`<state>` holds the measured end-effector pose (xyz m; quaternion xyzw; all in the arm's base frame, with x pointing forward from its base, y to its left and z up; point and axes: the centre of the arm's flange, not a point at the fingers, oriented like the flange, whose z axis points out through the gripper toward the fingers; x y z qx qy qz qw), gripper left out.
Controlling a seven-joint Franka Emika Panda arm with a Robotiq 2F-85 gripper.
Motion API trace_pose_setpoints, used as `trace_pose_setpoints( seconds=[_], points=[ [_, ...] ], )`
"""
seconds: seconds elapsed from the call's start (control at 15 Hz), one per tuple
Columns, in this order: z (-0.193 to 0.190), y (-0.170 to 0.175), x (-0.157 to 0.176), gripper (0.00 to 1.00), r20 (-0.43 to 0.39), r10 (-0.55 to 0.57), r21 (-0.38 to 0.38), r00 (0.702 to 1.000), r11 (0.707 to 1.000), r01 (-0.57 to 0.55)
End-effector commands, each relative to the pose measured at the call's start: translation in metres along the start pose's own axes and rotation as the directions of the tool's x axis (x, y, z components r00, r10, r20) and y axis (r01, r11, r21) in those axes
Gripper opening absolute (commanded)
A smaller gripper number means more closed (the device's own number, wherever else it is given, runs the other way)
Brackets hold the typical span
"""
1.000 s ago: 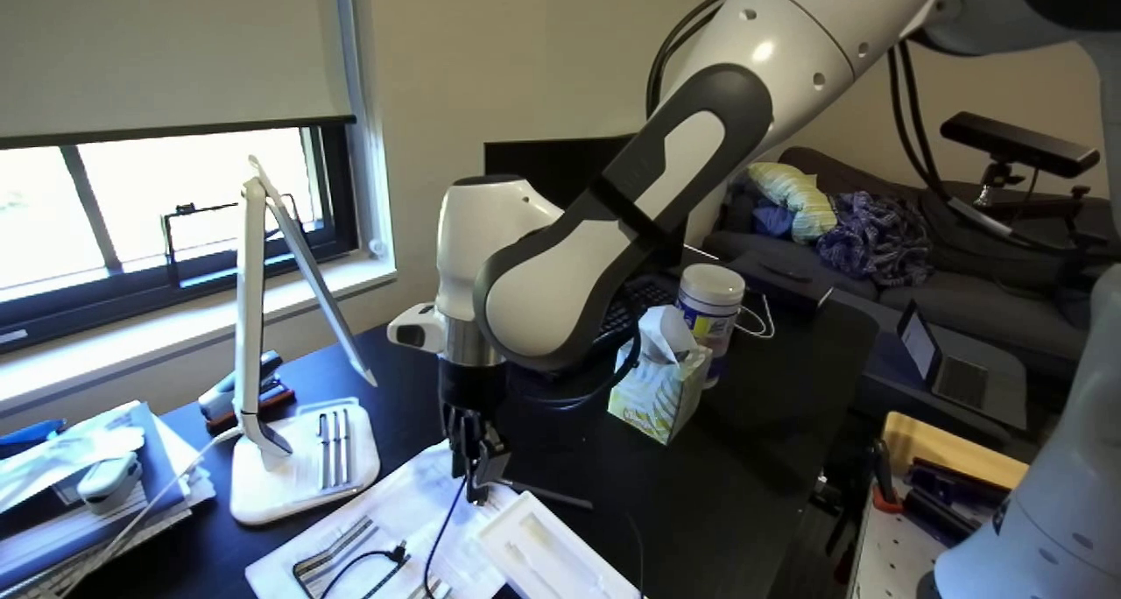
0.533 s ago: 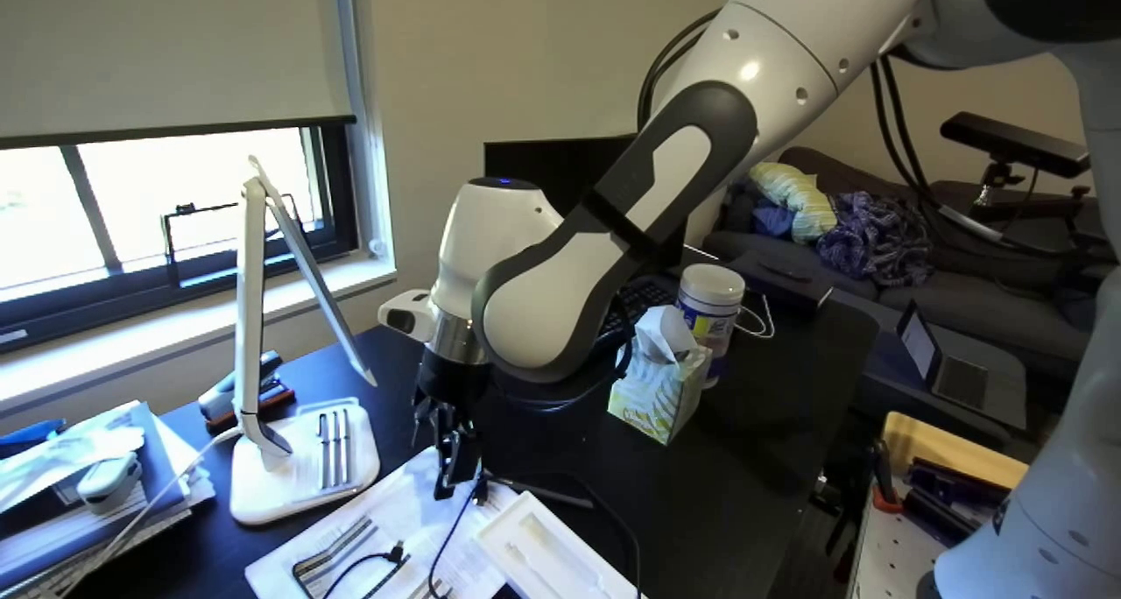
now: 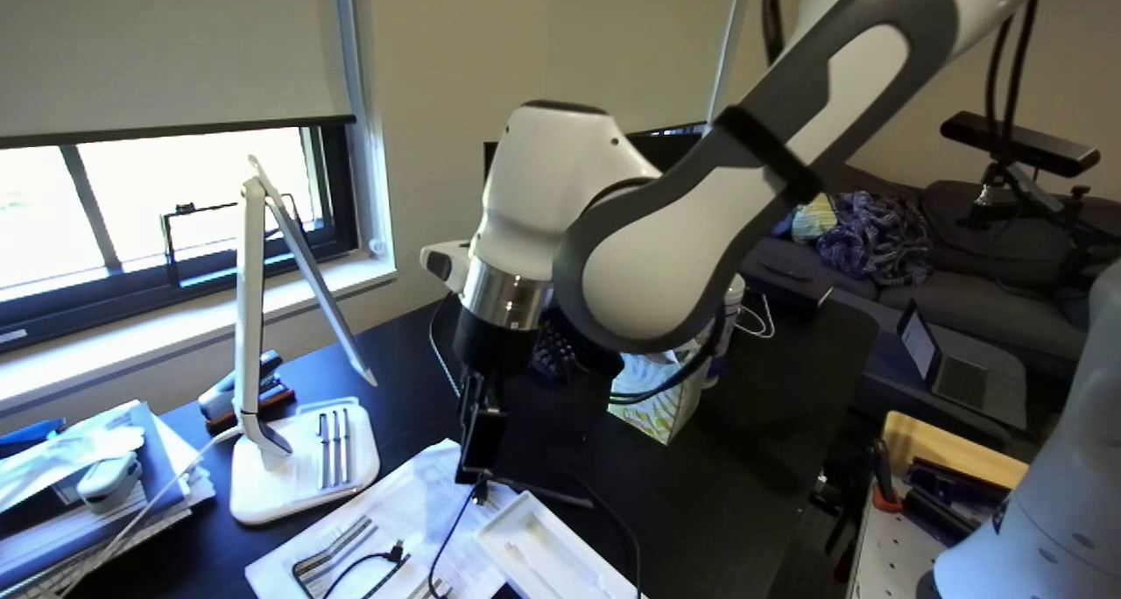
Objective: Move the black cable to the left
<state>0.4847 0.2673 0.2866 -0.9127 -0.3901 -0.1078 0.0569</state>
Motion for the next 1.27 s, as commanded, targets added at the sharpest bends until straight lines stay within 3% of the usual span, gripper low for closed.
trace_pose_setpoints(
  seconds=[0.0,0.2,0.4,0.8,0.87,0.93,1.2],
  points=[
    [-0.080,-0.030,-0.036,1.00,0.012,0.156,-0.062,0.988,0.986,-0.155],
    [-0.119,-0.037,-0.051,1.00,0.036,0.276,-0.065,0.960,0.960,-0.273],
    [-0.154,-0.035,-0.068,1.00,0.060,0.402,-0.031,0.914,0.915,-0.401],
    [-0.190,-0.020,-0.104,1.00,-0.008,0.613,0.038,0.790,0.790,-0.612],
    [-0.191,-0.018,-0.109,1.00,-0.011,0.622,0.036,0.783,0.783,-0.621],
    [-0.185,-0.012,-0.091,1.00,-0.003,0.575,0.022,0.818,0.818,-0.574],
    [-0.189,-0.011,-0.101,1.00,-0.012,0.598,0.021,0.801,0.801,-0.598]
  ],
)
